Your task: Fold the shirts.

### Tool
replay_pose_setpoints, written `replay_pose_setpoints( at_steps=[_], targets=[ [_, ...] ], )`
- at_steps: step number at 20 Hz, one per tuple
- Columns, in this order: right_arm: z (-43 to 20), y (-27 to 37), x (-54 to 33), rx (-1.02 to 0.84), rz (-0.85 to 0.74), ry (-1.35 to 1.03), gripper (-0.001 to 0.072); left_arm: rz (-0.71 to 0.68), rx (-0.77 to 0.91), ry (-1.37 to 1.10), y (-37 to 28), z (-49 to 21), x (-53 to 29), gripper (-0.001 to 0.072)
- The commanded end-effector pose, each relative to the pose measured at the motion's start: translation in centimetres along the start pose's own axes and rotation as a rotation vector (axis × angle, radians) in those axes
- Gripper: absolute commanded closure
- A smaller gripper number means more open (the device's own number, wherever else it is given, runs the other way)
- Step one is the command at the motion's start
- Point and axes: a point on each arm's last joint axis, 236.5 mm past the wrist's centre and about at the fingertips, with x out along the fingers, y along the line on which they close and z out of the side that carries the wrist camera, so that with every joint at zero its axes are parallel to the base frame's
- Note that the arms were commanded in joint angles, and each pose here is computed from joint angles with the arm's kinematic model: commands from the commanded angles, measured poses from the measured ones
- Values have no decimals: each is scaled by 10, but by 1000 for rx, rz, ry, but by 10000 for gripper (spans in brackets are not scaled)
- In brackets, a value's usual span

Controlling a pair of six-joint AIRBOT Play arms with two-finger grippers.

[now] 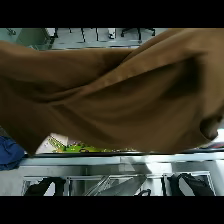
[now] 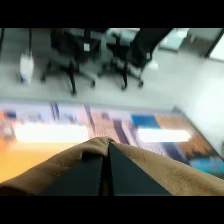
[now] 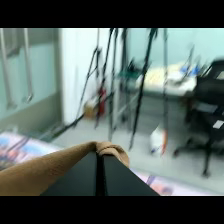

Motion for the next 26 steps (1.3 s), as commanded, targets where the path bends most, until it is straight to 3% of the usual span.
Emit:
replay_pose_setpoints(
  at_steps=[1, 7, 10, 13, 14, 15, 16, 17, 18, 22, 26],
  targets=[
    [-111, -31, 86, 193, 103, 279, 689, -40, -164, 300, 48, -101, 98, 692],
    [-406, -78, 204, 502, 33, 732, 690, 86, -363, 824, 147, -356, 246, 692],
    [-480, -86, 225, 617, 11, 808, 690, 108, -396, 940, 185, -414, 278, 692],
    [-500, -107, 245, 622, -45, 758, 688, 105, -379, 894, 200, -409, 315, 691],
    [-502, -109, 248, 623, -47, 755, 649, 94, -370, 883, 200, -403, 325, 691],
    [-502, -109, 248, 624, -46, 756, 464, 82, -364, 884, 199, -399, 330, 689],
    [-500, -109, 244, 626, -40, 765, 384, 68, -356, 884, 198, -393, 334, 486],
    [-495, -111, 235, 628, -30, 781, 383, 54, -353, 888, 197, -386, 336, 107],
    [-489, -117, 224, 630, -27, 798, 384, 39, -346, 891, 196, -375, 336, 11],
    [-475, -147, 119, 709, -74, 1013, 385, 0, -364, 973, 222, -323, 292, 12],
    [-505, -121, 5, 871, -185, 1106, 385, -10, -516, 1184, 256, -329, 209, 12]
  ],
)
